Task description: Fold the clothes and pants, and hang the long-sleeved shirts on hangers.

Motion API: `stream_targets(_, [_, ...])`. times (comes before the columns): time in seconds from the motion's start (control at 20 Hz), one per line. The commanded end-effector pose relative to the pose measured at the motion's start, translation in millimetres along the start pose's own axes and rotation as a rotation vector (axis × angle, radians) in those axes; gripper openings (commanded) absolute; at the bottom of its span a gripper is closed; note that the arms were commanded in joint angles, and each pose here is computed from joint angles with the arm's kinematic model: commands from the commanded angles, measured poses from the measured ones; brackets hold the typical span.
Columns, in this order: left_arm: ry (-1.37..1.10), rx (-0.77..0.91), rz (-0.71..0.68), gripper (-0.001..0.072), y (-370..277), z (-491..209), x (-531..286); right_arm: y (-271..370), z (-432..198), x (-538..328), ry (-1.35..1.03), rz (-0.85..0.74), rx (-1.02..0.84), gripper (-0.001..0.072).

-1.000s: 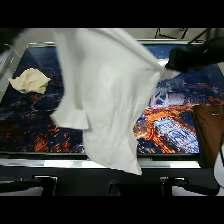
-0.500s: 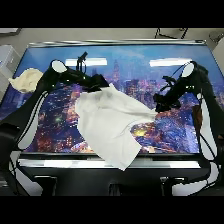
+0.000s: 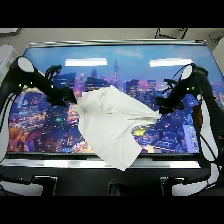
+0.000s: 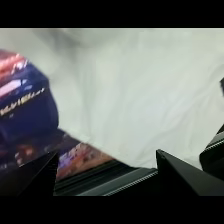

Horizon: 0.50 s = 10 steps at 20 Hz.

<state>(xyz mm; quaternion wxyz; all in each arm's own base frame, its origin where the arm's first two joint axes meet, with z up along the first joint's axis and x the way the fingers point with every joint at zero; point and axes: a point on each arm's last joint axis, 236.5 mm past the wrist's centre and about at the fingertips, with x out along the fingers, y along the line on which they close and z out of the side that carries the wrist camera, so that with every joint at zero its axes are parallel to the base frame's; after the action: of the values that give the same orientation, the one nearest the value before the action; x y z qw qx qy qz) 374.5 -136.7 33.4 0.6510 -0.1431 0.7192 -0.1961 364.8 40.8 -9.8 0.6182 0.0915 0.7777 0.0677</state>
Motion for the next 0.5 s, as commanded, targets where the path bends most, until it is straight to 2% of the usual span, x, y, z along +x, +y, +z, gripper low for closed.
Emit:
stream_targets(0.0, [0.057,-0.105,-0.002,0.0653,22,-78,64,-4,-1,0,0.0,-0.018,0.003,0.0044])
stream_targets(0.1, [0.09,-0.142,-0.109,0.065,6,-133,115,-4,3,0,-0.014,-0.017,0.003,0.0044])
stream_targets(0.2, [0.06,-0.183,-0.186,0.0586,-9,-162,148,-3,5,0,-0.022,-0.017,0.006,0.0044])
stream_targets(0.45, [-0.052,-0.24,-0.245,0.0582,-41,-158,193,-3,2,-1,-0.013,-0.017,0.01,0.0044])
